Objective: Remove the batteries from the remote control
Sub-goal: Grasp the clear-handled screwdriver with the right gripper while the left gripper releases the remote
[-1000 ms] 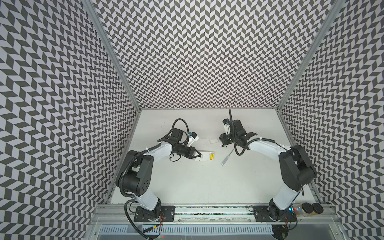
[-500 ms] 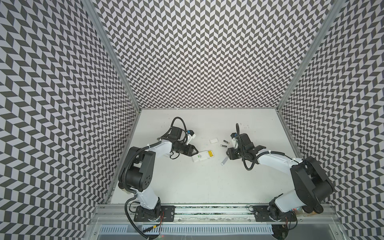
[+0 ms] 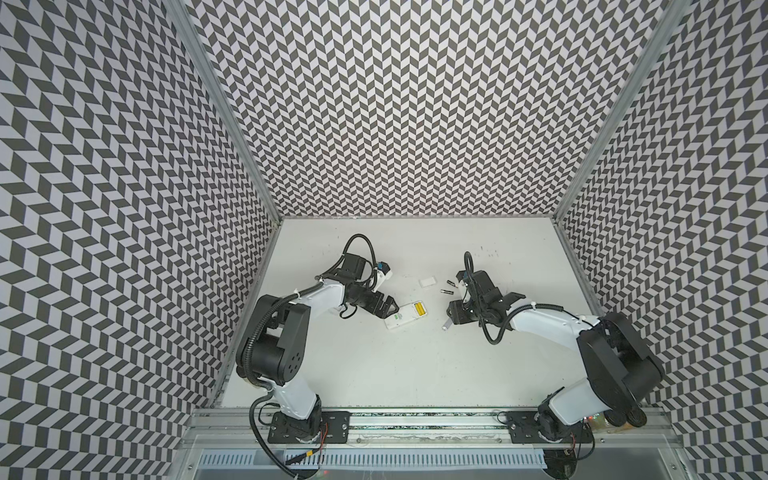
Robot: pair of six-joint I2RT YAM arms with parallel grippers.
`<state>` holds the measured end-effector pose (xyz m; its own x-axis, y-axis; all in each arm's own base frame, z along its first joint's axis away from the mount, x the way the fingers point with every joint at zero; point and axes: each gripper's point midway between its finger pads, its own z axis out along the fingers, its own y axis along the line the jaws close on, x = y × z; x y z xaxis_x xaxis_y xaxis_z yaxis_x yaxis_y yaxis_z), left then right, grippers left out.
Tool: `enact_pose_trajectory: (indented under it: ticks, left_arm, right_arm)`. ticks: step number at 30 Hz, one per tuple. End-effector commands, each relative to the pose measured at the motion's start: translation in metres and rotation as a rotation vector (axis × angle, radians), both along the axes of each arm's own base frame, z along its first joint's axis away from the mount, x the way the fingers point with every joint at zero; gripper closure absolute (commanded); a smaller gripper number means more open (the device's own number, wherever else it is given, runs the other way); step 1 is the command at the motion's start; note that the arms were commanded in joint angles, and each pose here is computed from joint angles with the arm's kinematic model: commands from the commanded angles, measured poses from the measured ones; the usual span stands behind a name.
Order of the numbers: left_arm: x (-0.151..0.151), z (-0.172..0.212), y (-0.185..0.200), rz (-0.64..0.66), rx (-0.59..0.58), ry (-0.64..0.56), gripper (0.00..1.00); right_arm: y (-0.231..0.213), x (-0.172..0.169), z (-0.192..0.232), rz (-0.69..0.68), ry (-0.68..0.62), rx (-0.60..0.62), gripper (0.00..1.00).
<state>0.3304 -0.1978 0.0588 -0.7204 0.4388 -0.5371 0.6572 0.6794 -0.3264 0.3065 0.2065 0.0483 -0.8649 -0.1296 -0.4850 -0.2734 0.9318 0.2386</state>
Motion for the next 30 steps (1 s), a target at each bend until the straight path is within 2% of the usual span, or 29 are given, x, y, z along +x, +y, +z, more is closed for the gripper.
enact_pose_trajectory:
  ticks: [1,10,16,23,30]
  left_arm:
    - [-0.003,0.007,-0.004,-0.087,0.088,-0.087,0.00]
    - [-0.027,-0.010,-0.026,-0.271,0.254,-0.168,0.00]
    - [-0.018,-0.018,-0.010,-0.269,0.376,-0.228,0.00]
    - [-0.018,-0.021,0.002,-0.276,0.401,-0.253,0.00]
    - [-0.018,-0.022,0.008,-0.289,0.430,-0.278,0.00]
  right_arm:
    - [0.002,0.004,-0.004,-0.023,0.002,-0.028,0.40]
    - [0.000,-0.002,-0.018,-0.029,0.035,-0.083,0.40]
    - [-0.019,-0.011,-0.028,-0.057,0.043,-0.163,0.43]
    - [-0.033,-0.023,-0.034,-0.061,0.056,-0.208,0.48]
    - [-0.040,-0.035,-0.037,-0.066,0.069,-0.200,0.61]
